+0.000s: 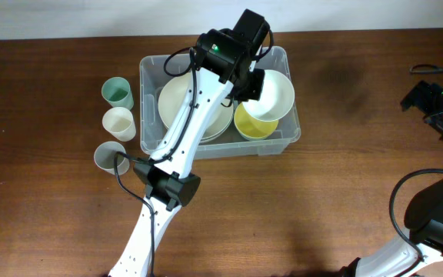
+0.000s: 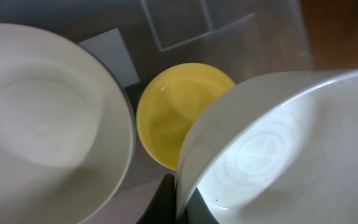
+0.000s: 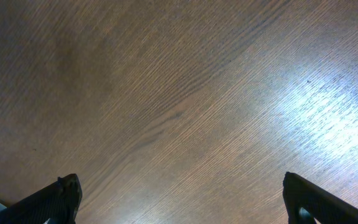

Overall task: Pack container
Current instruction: 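Lift the white bowl and carry it over the container, then lower the white bowl onto the yellow bowl and open the left gripper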

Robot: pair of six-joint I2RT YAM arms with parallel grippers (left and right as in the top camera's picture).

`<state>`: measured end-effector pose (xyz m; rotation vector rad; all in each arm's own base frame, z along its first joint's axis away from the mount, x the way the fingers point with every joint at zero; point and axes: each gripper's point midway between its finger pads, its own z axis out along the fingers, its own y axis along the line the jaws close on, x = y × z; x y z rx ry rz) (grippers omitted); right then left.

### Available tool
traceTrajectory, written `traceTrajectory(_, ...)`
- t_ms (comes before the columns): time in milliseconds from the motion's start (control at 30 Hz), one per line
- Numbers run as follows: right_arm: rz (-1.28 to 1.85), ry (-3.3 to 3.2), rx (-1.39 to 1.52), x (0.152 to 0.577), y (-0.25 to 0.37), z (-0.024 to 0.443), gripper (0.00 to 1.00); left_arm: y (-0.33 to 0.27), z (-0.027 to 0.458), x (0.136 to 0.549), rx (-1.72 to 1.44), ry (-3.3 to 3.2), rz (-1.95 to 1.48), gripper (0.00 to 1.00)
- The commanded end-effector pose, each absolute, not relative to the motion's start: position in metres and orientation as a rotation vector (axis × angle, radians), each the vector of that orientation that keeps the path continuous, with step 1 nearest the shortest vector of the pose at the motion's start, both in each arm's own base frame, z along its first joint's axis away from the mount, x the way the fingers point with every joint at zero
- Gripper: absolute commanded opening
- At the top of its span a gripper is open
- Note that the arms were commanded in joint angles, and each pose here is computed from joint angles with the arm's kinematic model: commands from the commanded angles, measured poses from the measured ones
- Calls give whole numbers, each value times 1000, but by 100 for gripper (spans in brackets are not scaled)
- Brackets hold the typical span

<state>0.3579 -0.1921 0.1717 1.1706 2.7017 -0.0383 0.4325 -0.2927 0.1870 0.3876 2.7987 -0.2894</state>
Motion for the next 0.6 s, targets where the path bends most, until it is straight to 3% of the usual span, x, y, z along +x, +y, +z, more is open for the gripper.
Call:
traceTrajectory(0, -43, 2696, 1162, 356, -193, 176, 99, -282, 179, 437, 385, 2815, -223, 1)
traceTrajectory(567, -43, 2696, 1162, 356, -193, 176, 99, -285, 106, 441, 403, 2951, -145, 2)
